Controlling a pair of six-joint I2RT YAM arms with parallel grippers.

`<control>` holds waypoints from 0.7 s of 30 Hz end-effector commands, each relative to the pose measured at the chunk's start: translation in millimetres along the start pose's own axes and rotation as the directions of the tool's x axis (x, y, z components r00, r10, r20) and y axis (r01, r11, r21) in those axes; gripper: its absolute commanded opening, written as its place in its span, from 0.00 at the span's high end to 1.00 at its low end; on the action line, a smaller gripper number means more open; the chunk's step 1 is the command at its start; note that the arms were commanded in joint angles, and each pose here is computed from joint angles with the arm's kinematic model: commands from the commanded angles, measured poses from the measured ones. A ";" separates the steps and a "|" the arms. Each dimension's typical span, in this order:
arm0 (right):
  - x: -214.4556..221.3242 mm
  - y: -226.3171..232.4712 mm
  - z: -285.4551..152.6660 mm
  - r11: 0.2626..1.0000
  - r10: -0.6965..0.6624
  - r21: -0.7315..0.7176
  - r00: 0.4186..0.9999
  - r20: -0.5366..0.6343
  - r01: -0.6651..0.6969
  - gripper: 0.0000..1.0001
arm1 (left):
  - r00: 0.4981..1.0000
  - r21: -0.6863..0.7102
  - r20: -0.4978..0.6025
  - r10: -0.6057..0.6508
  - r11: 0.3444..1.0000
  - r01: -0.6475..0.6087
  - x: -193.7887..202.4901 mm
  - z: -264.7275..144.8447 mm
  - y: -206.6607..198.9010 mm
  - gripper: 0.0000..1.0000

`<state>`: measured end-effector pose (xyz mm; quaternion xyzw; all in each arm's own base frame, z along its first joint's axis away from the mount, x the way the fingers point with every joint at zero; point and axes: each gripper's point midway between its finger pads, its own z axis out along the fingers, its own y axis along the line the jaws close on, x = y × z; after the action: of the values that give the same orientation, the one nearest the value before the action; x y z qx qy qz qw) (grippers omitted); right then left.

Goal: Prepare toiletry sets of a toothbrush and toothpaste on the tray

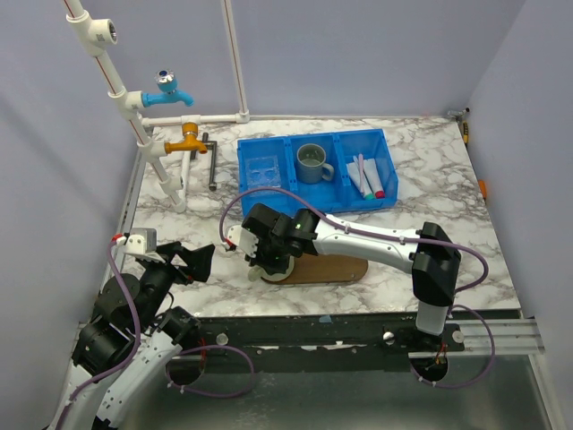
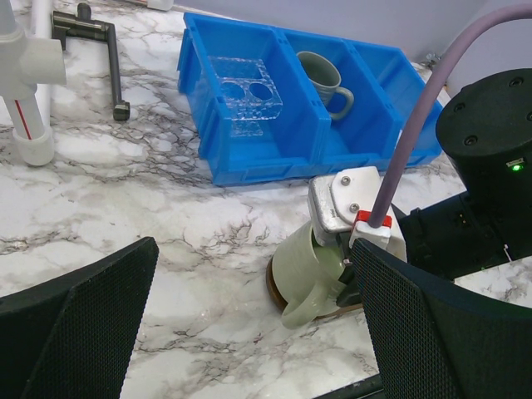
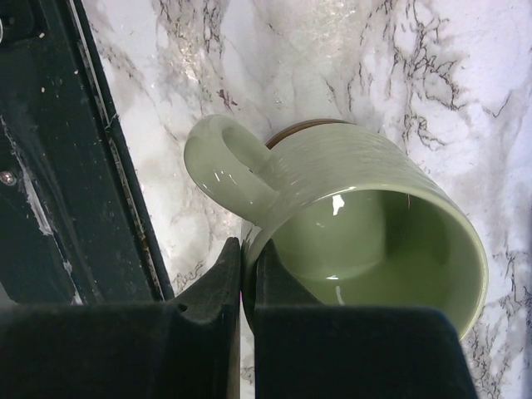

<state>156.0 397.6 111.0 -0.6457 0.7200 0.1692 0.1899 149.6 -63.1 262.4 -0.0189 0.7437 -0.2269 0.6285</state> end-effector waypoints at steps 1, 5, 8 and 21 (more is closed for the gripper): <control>-6.5 1.4 0.9 1.000 -0.002 -0.017 1.000 0.028 0.003 1.00 | 1.000 -0.022 -0.005 0.006 1.000 -0.006 2.4 0.3 4.7 0.01; -4.7 1.5 2.9 1.000 0.001 -0.019 1.000 0.022 0.000 0.99 | 1.000 -0.022 -0.004 0.007 1.000 -0.007 2.3 0.4 4.6 0.01; -3.3 0.1 4.3 1.000 0.001 -0.011 1.000 0.016 0.000 0.98 | 1.000 -0.023 -0.004 0.006 1.000 -0.006 2.2 0.3 4.7 0.01; 0.3 0.4 6.3 1.000 0.005 -0.011 1.000 0.006 -0.005 0.89 | 1.000 -0.022 -0.004 0.006 1.000 -0.007 2.2 0.3 4.7 0.01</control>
<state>153.8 396.3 104.4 -0.6460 0.7222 0.1693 0.1800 149.6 -63.1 262.4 -0.0189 0.7436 -0.2270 0.6286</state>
